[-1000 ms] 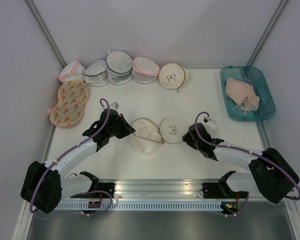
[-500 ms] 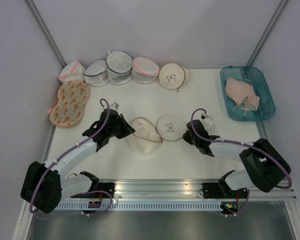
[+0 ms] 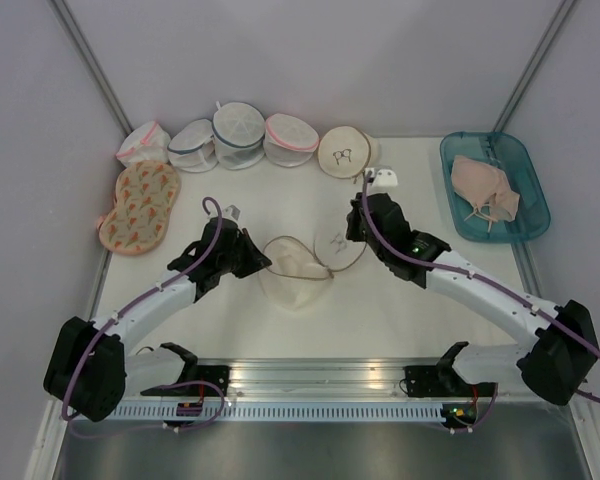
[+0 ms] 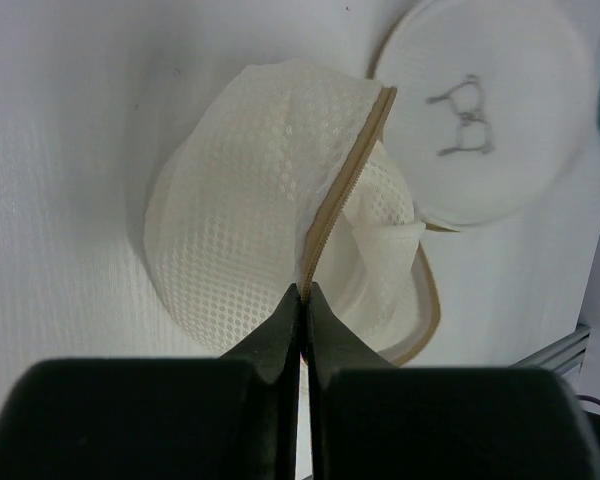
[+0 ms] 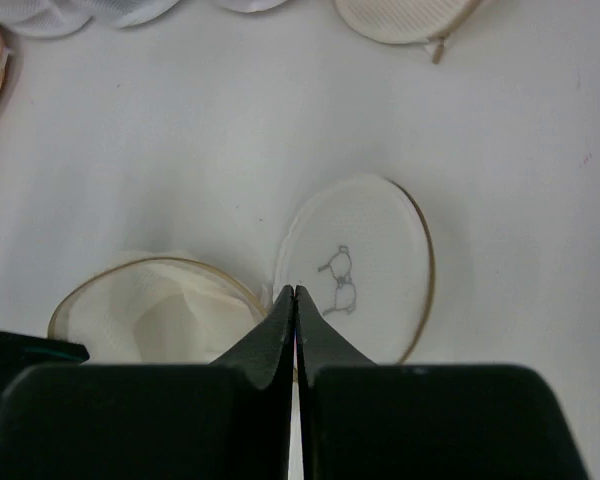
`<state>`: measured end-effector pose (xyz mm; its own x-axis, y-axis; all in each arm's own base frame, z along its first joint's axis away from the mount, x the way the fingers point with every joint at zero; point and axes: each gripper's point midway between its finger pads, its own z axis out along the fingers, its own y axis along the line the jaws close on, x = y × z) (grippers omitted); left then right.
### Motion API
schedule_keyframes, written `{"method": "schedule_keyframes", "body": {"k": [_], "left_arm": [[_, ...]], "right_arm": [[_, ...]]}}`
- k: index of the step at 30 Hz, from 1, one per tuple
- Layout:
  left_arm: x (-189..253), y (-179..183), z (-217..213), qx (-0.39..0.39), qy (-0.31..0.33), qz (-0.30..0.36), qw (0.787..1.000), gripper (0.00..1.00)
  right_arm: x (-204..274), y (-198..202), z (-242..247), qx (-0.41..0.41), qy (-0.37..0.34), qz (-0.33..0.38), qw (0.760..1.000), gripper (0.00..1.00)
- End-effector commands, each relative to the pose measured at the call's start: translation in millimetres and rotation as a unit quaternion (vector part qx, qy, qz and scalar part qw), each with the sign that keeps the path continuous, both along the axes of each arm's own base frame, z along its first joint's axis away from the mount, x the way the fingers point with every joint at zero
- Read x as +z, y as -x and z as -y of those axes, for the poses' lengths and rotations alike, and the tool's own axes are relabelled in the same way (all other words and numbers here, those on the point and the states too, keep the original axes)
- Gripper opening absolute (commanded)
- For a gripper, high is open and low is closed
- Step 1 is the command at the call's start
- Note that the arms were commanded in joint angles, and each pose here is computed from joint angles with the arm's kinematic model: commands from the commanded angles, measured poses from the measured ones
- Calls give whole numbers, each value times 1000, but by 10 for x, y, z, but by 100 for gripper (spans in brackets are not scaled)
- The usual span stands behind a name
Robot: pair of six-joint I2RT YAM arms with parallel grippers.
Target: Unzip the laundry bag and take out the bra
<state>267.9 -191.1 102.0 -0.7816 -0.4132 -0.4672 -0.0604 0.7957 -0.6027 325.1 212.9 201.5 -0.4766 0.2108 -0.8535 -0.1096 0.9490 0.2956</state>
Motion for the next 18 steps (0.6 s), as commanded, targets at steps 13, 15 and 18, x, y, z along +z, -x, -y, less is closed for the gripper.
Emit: {"method": "schedule_keyframes", "body": {"k": [13, 15, 18], "left_arm": [[221, -122, 106, -1, 37, 27, 999, 2], [225, -115, 109, -2, 38, 27, 999, 2], [224, -106, 97, -3, 35, 28, 999, 2]], "right_arm": [[-313, 395, -817, 101, 226, -3, 969, 11], [-485, 287, -574, 51, 165, -49, 984, 19], [-705, 134, -178, -2, 82, -76, 994, 37]]}}
